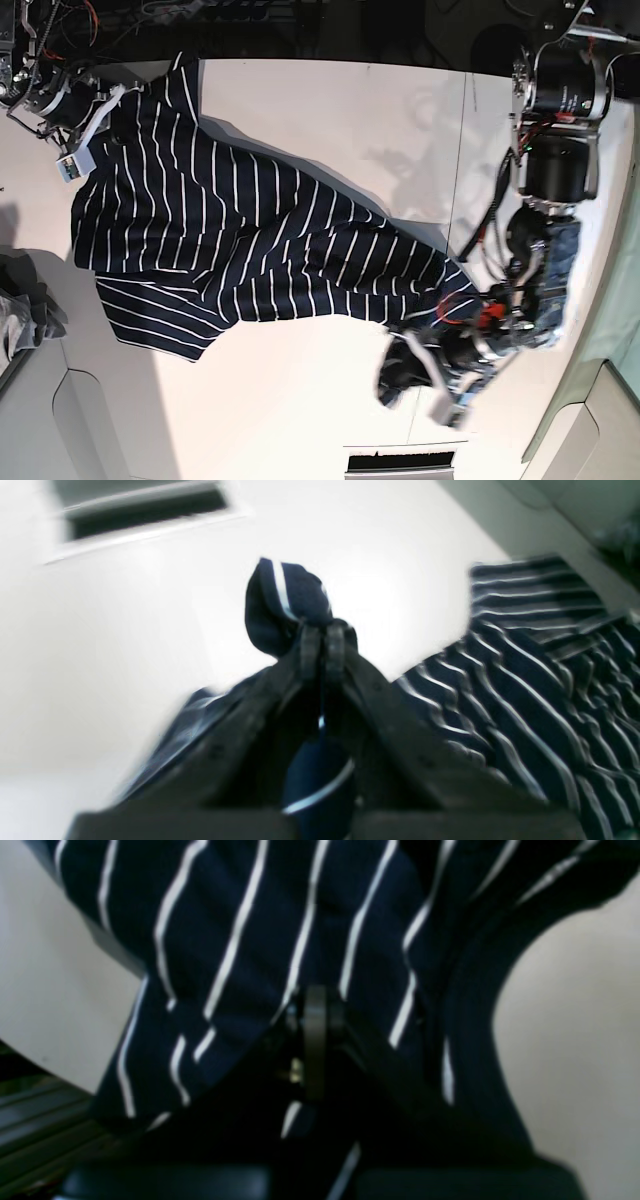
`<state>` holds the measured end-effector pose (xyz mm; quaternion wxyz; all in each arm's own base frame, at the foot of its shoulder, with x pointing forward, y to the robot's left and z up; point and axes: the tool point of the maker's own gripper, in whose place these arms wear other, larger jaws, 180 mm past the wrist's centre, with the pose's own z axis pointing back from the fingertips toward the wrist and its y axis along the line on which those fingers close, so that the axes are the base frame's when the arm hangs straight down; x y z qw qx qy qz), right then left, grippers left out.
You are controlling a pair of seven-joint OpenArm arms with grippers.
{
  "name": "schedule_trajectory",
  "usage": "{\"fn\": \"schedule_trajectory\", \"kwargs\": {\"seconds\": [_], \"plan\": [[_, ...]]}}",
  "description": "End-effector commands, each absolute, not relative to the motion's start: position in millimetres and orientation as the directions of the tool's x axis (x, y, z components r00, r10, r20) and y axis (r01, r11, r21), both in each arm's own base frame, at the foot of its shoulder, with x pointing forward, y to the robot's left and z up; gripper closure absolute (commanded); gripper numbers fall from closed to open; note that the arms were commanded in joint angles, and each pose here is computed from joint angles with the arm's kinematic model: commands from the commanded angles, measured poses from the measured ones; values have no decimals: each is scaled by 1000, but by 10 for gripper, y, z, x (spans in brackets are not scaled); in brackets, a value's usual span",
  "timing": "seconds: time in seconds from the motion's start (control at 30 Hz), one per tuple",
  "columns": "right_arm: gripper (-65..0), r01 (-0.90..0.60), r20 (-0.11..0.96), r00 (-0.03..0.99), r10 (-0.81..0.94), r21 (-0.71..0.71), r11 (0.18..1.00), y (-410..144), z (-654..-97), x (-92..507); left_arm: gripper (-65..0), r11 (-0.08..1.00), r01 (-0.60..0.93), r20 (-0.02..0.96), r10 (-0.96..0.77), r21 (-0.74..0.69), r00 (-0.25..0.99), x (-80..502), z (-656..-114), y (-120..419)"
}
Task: Layout the t-shirt on the table in an organized manner, then fold the t-shirt properly
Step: 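Grasp the shirt shoulder with the right gripper while the left drags the hem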
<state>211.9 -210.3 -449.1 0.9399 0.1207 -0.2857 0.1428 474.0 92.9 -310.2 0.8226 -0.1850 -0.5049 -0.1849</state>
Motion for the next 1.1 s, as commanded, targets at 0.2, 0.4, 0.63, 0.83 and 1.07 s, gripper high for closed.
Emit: {"fn": "schedule_trajectory", "kwargs": {"seconds": [0.2,0.4,0.63,0.83,1.07], "plan": [[0,-332,605,776,178,151,931,-2107,-4403,2211,0,790,567,880,-77,-233,468,4811,-3184,121],[0,-332,603,777,179,151,931,-2107,-4406,2207,-285,782,578,846,-131,-232,516,4732,-3249,92],[0,-332,605,776,179,151,931,-2106,-4404,2209,-284,869,482,916,-95,-116,390,4978,-2771,844],[0,-330,613,772,167,162,930,-2091,-4384,2233,-284,977,203,892,-35,-64,451,5046,-3056,1975],[0,-324,622,769,148,181,929,-2064,-4363,2252,-284,980,39,802,136,-194,582,4807,-3825,2326]]}}
